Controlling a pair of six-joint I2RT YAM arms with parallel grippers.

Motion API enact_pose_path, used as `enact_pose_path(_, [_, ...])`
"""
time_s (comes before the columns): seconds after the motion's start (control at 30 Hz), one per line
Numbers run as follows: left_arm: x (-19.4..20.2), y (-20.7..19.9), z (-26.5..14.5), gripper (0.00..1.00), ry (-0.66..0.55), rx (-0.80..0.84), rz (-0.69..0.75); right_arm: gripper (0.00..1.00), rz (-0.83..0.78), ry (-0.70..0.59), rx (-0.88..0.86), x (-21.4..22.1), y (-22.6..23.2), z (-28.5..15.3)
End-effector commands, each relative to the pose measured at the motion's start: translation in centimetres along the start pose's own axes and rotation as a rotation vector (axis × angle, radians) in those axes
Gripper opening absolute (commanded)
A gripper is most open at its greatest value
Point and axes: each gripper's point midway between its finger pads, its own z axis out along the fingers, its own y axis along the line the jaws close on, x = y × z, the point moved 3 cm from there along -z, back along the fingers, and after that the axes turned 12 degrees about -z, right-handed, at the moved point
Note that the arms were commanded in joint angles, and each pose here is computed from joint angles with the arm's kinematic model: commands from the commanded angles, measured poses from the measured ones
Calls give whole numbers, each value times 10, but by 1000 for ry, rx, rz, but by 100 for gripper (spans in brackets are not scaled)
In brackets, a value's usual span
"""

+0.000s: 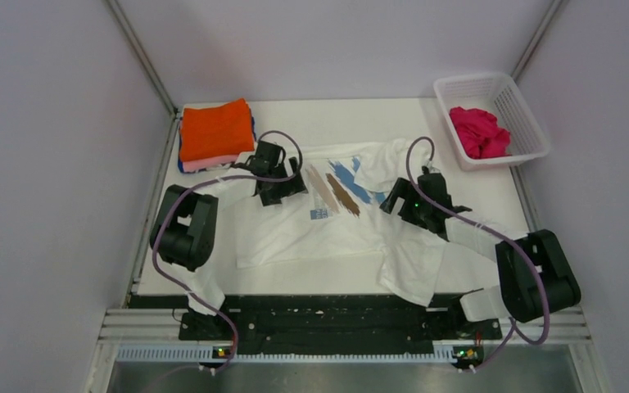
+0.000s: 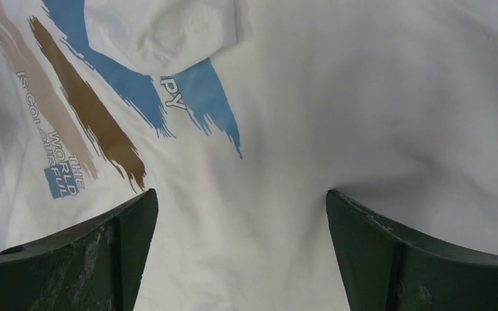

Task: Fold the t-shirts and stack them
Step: Flatten out the tshirt

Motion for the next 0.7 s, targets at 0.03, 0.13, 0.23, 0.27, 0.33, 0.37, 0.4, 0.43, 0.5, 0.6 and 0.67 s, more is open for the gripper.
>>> enact_pose_path(0.03, [-34, 4, 32, 99, -38, -83, -17, 99, 3, 23, 25, -6, 0, 31])
enact_pose_path(0.13, [-56, 9, 44, 99, -54, -93, -40, 99, -13, 32, 65, -16, -2, 47])
enact_pose_path(0.23, [-79, 9, 52, 99, -57, -82, -55, 99, -30, 13, 102, -31, -3, 62])
enact_pose_path(0.27, [-85, 5, 55, 99, -52, -70, -54, 99, -35, 7, 108, -36, -3, 66])
enact_pose_path(0.33, [-97, -2, 57, 99, -54, -50, -35, 99, -49, -13, 120, -48, -2, 73])
enact_pose_path(0.37, [-103, -8, 56, 99, -58, -35, -20, 99, -56, -23, 121, -56, -1, 75])
enact_pose_path(0.4, [-108, -16, 54, 99, -64, -15, -7, 99, -61, -29, 119, -64, 0, 76])
enact_pose_path(0.43, [-114, -24, 49, 99, -73, 2, -5, 99, -71, -45, 110, -75, 5, 75])
enact_pose_path(0.5, [-123, -41, 32, 99, -97, 50, -1, 99, -83, -76, 92, -90, 13, 66])
enact_pose_path(0.6, [-129, -60, -14, 99, -172, 114, 12, 99, -92, -166, 82, -110, 20, 36])
enact_pose_path(0.67, [-121, -55, -44, 99, -205, 102, 1, 99, -95, -175, 121, -108, 14, 13])
